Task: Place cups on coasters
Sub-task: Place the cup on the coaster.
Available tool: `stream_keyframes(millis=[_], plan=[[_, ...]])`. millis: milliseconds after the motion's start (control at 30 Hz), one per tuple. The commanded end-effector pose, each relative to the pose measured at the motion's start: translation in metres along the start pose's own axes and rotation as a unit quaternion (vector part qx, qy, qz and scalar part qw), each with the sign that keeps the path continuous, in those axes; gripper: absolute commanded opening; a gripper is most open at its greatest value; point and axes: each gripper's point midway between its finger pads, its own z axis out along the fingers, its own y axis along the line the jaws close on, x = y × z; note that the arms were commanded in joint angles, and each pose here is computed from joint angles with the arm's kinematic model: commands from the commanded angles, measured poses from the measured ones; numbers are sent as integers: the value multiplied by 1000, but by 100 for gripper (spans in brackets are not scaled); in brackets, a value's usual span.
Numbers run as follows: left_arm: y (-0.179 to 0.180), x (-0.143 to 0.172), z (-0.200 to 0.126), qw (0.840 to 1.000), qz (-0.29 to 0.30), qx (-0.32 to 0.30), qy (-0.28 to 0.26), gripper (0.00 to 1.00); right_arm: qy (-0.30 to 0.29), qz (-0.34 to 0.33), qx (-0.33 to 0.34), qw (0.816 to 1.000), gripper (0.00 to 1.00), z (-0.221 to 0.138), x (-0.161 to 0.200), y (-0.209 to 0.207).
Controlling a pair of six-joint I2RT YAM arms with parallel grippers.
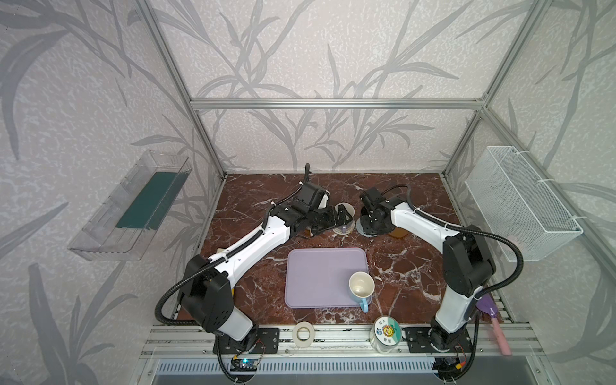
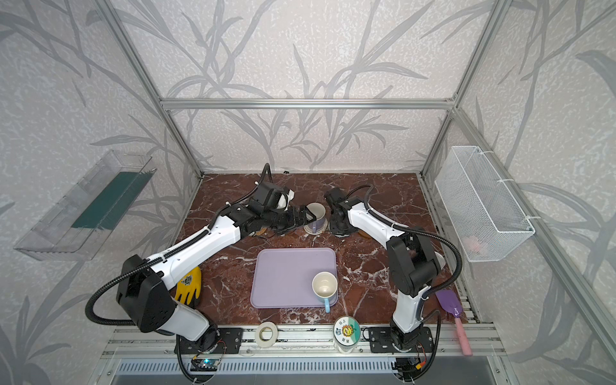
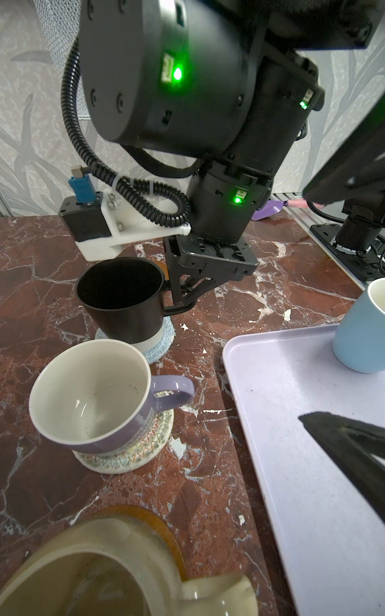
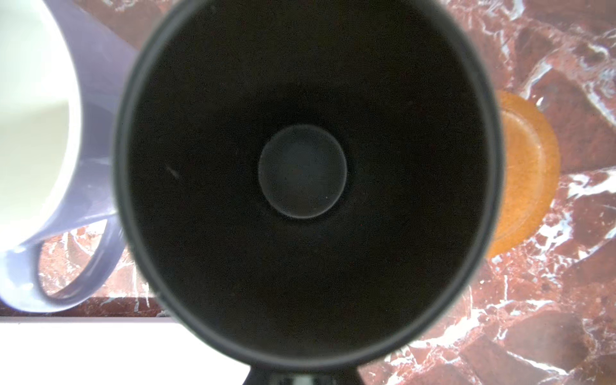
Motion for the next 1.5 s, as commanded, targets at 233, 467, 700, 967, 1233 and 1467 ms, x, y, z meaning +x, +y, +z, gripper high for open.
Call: stream_keyframes(millis=[233, 467, 700, 967, 1233, 1467], plan=[[-6, -2, -4, 1000, -9, 19, -7, 99, -6, -2, 26, 1000, 0, 0, 9, -15], [-5, 0, -3, 1000, -9, 18, -4, 99, 4, -15, 13, 1000, 18, -1, 6, -9], [-4, 2, -3, 1000, -13, 19, -5, 99, 1, -10, 5, 1000, 37, -5, 5, -6], [-5, -1, -9, 1000, -6, 15, -16, 99, -10, 0, -7, 1000, 90, -14, 1, -4], [-3, -2, -11, 1000, -1, 8, -20, 99, -75, 1, -46, 996, 99, -56, -6, -5], [-25, -8, -19, 997, 36, 56, -39, 99, -169, -32, -82, 982, 99, -104, -10, -13]])
